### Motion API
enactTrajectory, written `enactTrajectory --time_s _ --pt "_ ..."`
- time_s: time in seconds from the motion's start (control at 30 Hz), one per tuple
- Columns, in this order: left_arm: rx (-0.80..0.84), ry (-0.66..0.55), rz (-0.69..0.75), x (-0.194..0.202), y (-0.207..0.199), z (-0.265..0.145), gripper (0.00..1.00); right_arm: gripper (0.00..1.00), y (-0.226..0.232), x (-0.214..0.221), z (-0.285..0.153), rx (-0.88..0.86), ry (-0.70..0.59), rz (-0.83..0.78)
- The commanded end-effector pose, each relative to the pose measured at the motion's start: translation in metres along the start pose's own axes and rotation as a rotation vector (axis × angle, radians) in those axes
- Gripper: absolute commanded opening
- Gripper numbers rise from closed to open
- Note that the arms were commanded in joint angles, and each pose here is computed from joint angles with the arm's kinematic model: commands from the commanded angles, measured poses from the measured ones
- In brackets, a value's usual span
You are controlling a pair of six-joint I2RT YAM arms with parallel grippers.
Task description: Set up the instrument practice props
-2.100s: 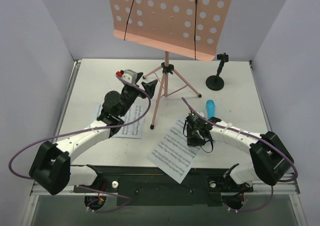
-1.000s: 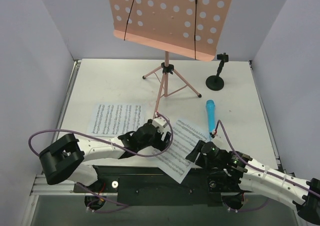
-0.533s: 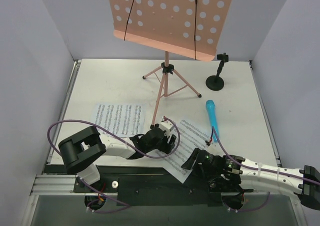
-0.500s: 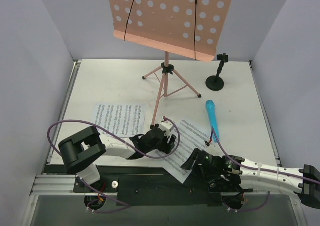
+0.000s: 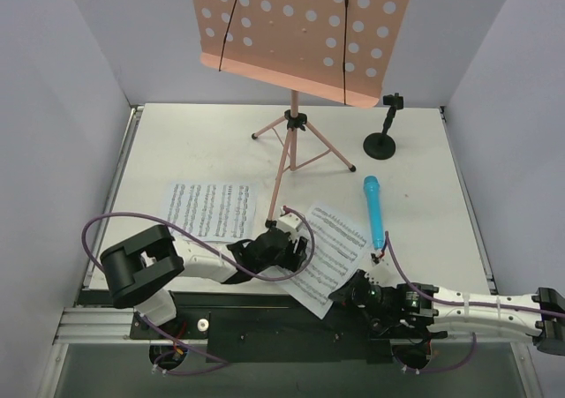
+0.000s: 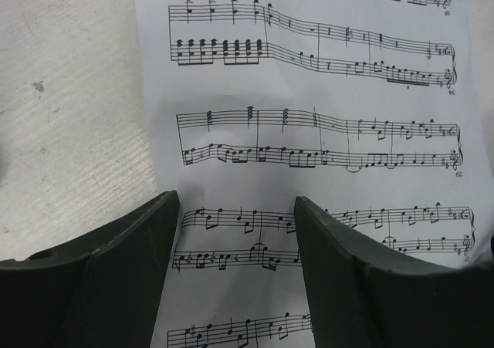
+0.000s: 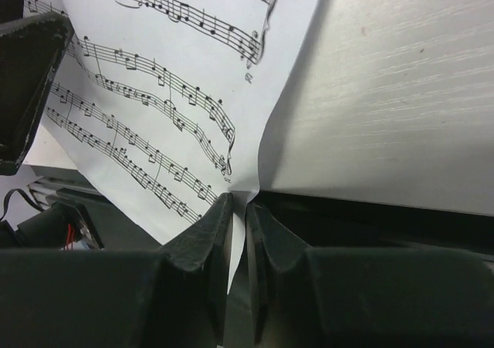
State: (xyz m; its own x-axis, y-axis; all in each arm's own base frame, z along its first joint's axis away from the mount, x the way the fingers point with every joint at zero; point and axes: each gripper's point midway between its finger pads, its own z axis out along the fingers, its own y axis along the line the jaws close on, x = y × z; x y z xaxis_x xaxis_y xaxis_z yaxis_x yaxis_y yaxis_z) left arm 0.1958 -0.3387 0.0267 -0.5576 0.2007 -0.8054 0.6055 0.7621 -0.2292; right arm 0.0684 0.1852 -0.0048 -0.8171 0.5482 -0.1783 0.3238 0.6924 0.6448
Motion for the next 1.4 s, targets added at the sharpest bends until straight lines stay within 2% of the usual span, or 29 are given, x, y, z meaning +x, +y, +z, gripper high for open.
enactTrajectory --time_s 0.0,0.17,0.27,0.4,0.5,0.57,0.7,0.77,0.87,0.97,1.07,1.17,1.27,1.37 --pt "-0.036 0.085 -0.017 0.026 0.009 -0.011 0.72 0.07 0.01 -0.022 -0.004 -0.023 -0.131 -0.016" --pt "-0.035 0.054 -0.033 0.01 0.006 -0.019 0.72 0.01 0.018 -0.035 -0.02 0.0 -0.2 -0.095" --pt "-0.031 0.016 -0.044 -0.011 0.002 -0.031 0.78 0.0 0.02 -0.044 -0.029 0.028 -0.231 -0.161" --pt "-0.012 -0.087 -0.053 -0.051 -0.003 -0.058 0.82 0.0 0.027 -0.068 -0.056 0.074 -0.313 -0.289" --pt "0.035 -0.198 -0.056 -0.085 -0.008 -0.085 0.84 0.0 0.047 -0.081 -0.079 0.044 -0.345 -0.479" --pt "0.087 -0.261 -0.037 -0.104 -0.012 -0.103 0.84 0.0 0.063 -0.083 -0.093 0.009 -0.325 -0.641" --pt "0.22 -0.387 -0.024 -0.142 -0.018 -0.143 0.85 0.0 0.087 -0.062 -0.118 -0.089 -0.168 -0.939" --pt "0.251 -0.428 -0.055 -0.154 -0.008 -0.154 0.85 0.0 0.095 -0.048 -0.128 -0.144 -0.081 -1.042" --pt "0.428 -0.444 -0.067 -0.152 -0.025 -0.167 0.86 0.0 0.108 -0.035 -0.137 -0.218 -0.018 -1.142" --pt "0.544 -0.447 -0.118 -0.135 -0.036 -0.169 0.86 0.0 0.12 -0.025 -0.147 -0.297 0.027 -1.216" --pt "0.667 -0.517 -0.08 -0.141 -0.052 -0.186 0.86 0.0 0.133 -0.012 -0.165 -0.405 0.089 -1.297" --pt "0.676 -0.528 0.034 -0.149 -0.058 -0.194 0.86 0.0 0.139 -0.006 -0.18 -0.466 0.135 -1.336" --pt "0.653 -0.554 0.184 -0.16 -0.059 -0.205 0.86 0.0 0.141 -0.011 -0.191 -0.482 0.125 -1.345" --pt "0.61 -0.533 0.269 -0.164 -0.055 -0.211 0.86 0.0 0.141 -0.013 -0.204 -0.52 0.122 -1.337"
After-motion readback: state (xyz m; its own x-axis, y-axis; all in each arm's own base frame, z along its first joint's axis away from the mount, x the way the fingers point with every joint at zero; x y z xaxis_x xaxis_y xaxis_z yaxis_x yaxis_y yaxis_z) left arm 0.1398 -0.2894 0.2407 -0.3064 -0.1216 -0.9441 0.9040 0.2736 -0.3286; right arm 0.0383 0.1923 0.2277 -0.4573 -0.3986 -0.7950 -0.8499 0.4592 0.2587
